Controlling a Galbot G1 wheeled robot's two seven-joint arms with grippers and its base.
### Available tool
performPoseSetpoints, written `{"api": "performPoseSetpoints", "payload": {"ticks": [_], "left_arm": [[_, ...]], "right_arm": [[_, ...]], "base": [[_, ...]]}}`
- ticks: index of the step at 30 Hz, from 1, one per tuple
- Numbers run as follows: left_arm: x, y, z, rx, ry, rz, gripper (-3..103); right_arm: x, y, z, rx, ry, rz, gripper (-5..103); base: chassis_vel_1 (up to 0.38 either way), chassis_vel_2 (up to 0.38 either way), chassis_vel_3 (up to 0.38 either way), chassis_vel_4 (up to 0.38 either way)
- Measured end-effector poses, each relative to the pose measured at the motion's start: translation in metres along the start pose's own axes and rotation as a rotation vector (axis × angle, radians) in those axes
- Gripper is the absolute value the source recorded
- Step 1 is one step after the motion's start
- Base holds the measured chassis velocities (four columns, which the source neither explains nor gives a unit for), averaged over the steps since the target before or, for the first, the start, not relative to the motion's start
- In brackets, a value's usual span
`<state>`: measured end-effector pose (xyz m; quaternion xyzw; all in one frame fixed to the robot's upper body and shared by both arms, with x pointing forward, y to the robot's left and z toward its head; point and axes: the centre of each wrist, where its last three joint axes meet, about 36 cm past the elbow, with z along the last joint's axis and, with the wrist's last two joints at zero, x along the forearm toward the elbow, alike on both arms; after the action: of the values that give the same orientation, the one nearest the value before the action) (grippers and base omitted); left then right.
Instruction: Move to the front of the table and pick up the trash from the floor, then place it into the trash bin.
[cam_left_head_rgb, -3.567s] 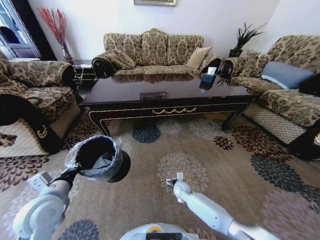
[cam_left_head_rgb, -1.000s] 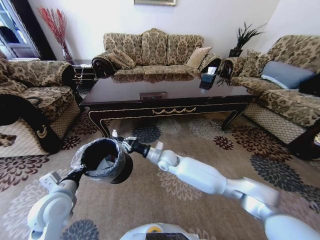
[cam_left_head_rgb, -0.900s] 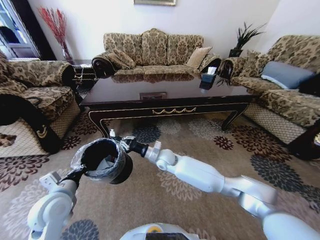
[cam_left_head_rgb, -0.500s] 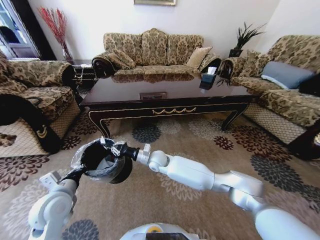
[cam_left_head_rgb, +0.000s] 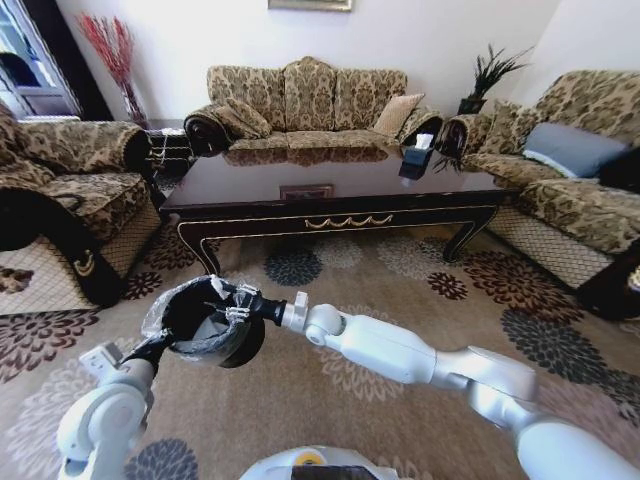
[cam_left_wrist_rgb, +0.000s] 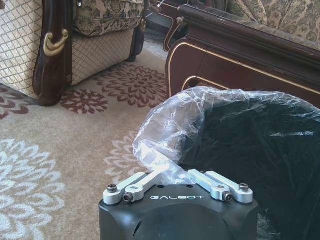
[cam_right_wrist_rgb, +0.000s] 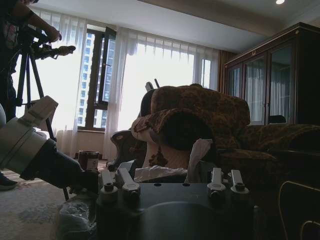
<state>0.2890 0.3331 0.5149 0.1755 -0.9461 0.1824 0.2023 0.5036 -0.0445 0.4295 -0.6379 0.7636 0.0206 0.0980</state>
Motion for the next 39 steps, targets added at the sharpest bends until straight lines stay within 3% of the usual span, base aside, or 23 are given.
{"api": "performPoseSetpoints", "payload": {"ticks": [2,6,8,11,22,27,30,33,35,39], "left_arm": [[0.000,0.000,0.000,0.000,0.000,0.000,3],[0.000,0.000,-0.001,-0.003,-0.001,0.000,3],[0.000,0.000,-0.001,-0.004,-0.002,0.000,3],[-0.001,0.001,-0.002,-0.009,-0.002,0.001,3],[-0.006,0.003,-0.001,-0.010,0.001,-0.002,3],[-0.007,0.003,-0.001,-0.009,0.005,-0.002,3],[-0.009,0.004,0.002,-0.007,0.013,-0.005,3],[-0.014,0.005,0.009,0.000,0.031,-0.014,3],[-0.015,0.006,0.010,0.001,0.034,-0.016,3],[-0.031,0.013,0.026,0.007,0.082,-0.051,3]], "right_arm": [[0.004,-0.001,0.000,0.003,0.003,-0.002,68],[0.022,-0.003,0.004,0.012,0.026,-0.012,90],[0.024,-0.003,0.005,0.013,0.028,-0.012,90],[0.033,-0.003,0.008,0.013,0.041,-0.011,100],[0.035,-0.006,0.006,0.021,0.041,-0.023,100],[0.039,-0.012,0.005,0.023,0.036,0.019,100],[0.048,-0.017,0.005,0.025,0.034,0.072,100],[0.078,-0.032,0.005,0.071,0.055,0.220,100],[0.081,-0.034,0.005,0.078,0.058,0.237,100],[0.117,-0.042,0.010,0.128,0.109,0.477,100]], "base": [[0.000,0.000,0.000,0.000],[0.000,0.000,0.000,0.000],[0.000,0.000,0.000,0.000],[0.000,0.000,0.000,0.000],[0.000,0.000,0.000,0.000],[0.000,0.000,0.000,0.000],[0.000,0.000,0.000,0.000],[0.000,0.000,0.000,0.000],[0.000,0.000,0.000,0.000],[0.000,0.000,0.000,0.000]]}}
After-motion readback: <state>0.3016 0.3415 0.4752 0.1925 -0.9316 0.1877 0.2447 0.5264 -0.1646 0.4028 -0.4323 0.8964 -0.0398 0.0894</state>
